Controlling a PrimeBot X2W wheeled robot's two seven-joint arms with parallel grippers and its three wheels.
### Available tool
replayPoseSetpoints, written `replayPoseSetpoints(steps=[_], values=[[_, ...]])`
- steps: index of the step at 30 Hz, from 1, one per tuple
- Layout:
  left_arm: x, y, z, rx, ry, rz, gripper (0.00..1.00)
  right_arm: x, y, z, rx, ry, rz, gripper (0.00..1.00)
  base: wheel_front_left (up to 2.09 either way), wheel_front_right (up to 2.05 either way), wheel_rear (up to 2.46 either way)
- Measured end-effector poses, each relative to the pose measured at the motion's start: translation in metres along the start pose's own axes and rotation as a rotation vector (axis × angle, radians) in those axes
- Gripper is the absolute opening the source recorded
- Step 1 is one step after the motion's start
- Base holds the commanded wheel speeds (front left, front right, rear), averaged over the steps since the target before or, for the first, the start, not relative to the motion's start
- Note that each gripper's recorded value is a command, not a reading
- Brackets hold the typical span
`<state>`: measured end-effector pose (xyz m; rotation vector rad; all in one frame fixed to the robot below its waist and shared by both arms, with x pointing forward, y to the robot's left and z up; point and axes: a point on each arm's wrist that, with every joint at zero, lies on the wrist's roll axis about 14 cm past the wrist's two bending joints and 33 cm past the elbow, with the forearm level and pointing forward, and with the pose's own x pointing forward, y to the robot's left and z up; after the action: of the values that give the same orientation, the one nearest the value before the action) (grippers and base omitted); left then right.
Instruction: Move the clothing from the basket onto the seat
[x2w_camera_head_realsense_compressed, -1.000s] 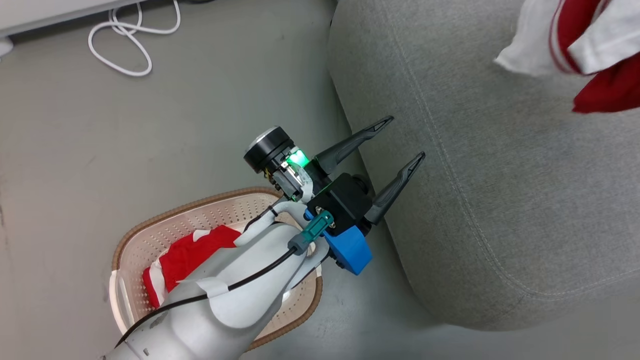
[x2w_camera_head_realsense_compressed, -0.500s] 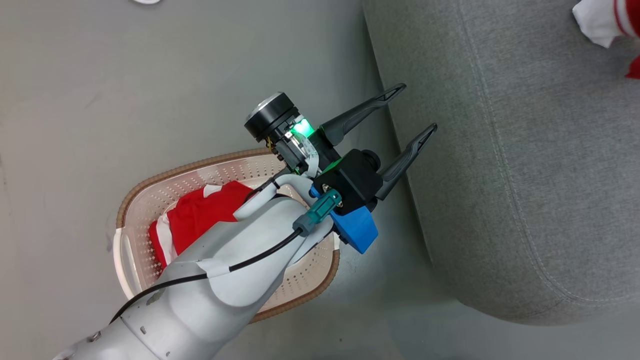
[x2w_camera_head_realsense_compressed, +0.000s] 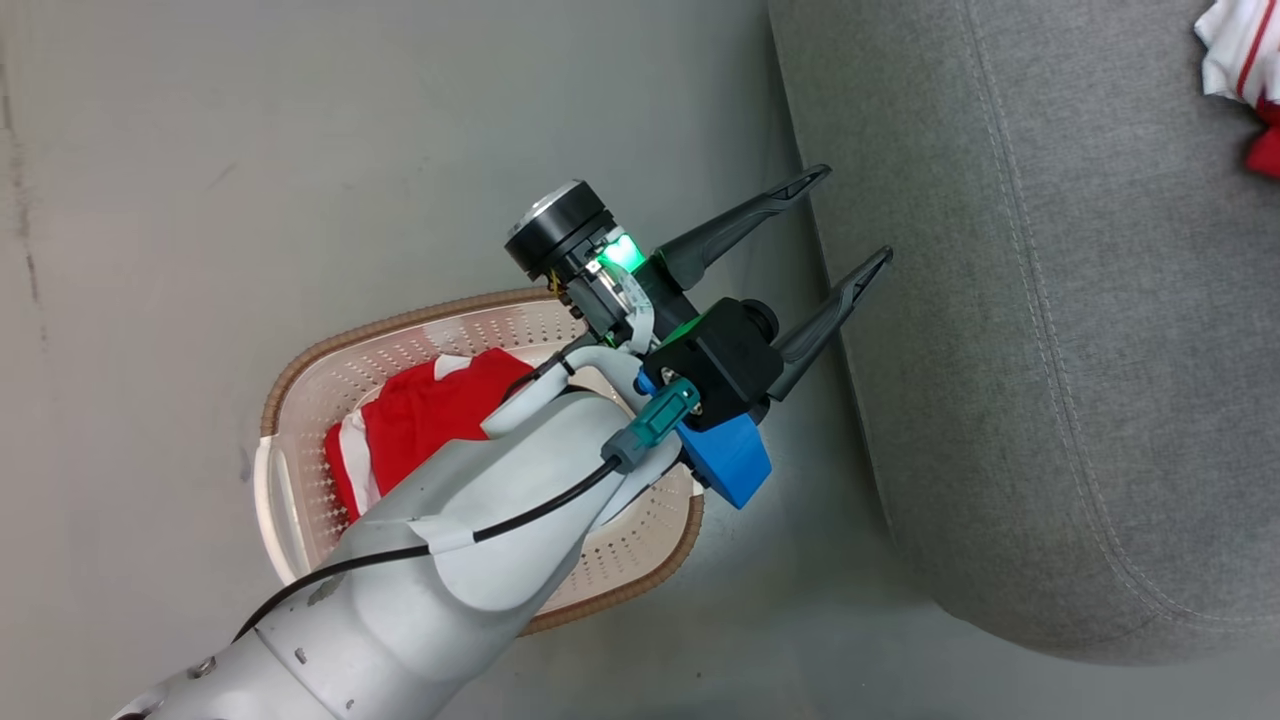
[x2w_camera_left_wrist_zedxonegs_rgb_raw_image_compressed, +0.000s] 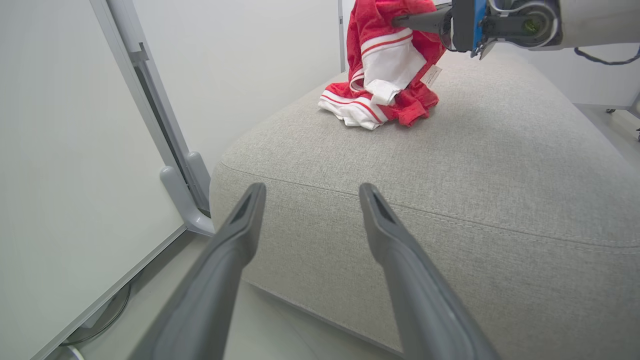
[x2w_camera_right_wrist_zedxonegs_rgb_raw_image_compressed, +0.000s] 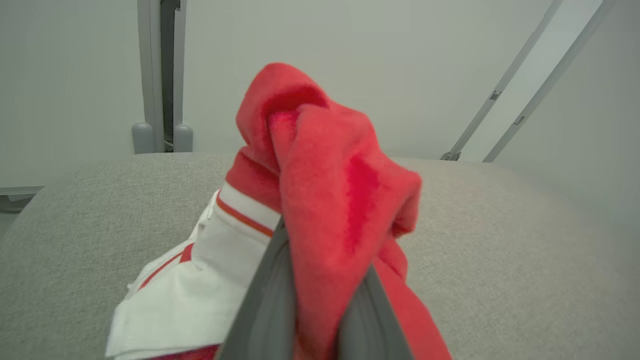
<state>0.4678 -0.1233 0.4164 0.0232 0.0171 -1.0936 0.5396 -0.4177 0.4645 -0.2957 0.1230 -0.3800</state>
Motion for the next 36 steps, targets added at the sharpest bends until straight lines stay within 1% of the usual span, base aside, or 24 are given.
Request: replayPoseSetpoints(steps=[6, 7, 8, 9, 12, 16, 25, 30, 36], values=[[-0.003, 0.003, 0.004, 0.005, 0.000, 0.017, 1.00, -0.009, 0.004, -0.024, 0.025, 0.071, 0.005, 0.00, 0.00, 0.00, 0.00], [-0.003, 0.003, 0.006, 0.007, -0.001, 0.018, 1.00, -0.011, 0.004, -0.026, 0.027, 0.079, 0.005, 0.11, 0.00, 0.00, 0.00], [-0.003, 0.003, 0.007, 0.008, -0.004, 0.021, 1.00, -0.012, 0.002, -0.025, 0.030, 0.077, 0.002, 0.80, 0.00, 0.00, 0.00], [-0.003, 0.002, 0.009, 0.011, -0.006, 0.020, 1.00, -0.013, 0.000, -0.022, 0.037, 0.068, -0.003, 1.00, 0.00, 0.00, 0.00], [-0.003, 0.001, 0.016, 0.019, -0.016, 0.021, 1.00, -0.017, -0.004, -0.011, 0.044, 0.035, -0.011, 1.00, 0.00, 0.00, 0.00], [-0.006, -0.003, 0.028, 0.023, -0.030, 0.034, 1.00, -0.035, -0.015, -0.003, 0.062, 0.006, -0.034, 1.00, 0.00, 0.00, 0.00], [-0.020, -0.016, 0.065, 0.043, -0.073, 0.073, 1.00, -0.086, -0.034, 0.018, 0.043, -0.062, -0.038, 1.00, 0.00, 0.00, 0.00], [-0.035, -0.014, 0.081, 0.052, -0.091, 0.131, 1.00, -0.110, -0.023, 0.041, 0.061, -0.140, 0.000, 1.00, 0.00, 0.00, 0.00], [-0.061, -0.002, 0.090, 0.052, -0.093, 0.236, 1.00, -0.132, 0.019, 0.076, 0.134, -0.249, 0.109, 1.00, 0.00, 0.00, 0.00]])
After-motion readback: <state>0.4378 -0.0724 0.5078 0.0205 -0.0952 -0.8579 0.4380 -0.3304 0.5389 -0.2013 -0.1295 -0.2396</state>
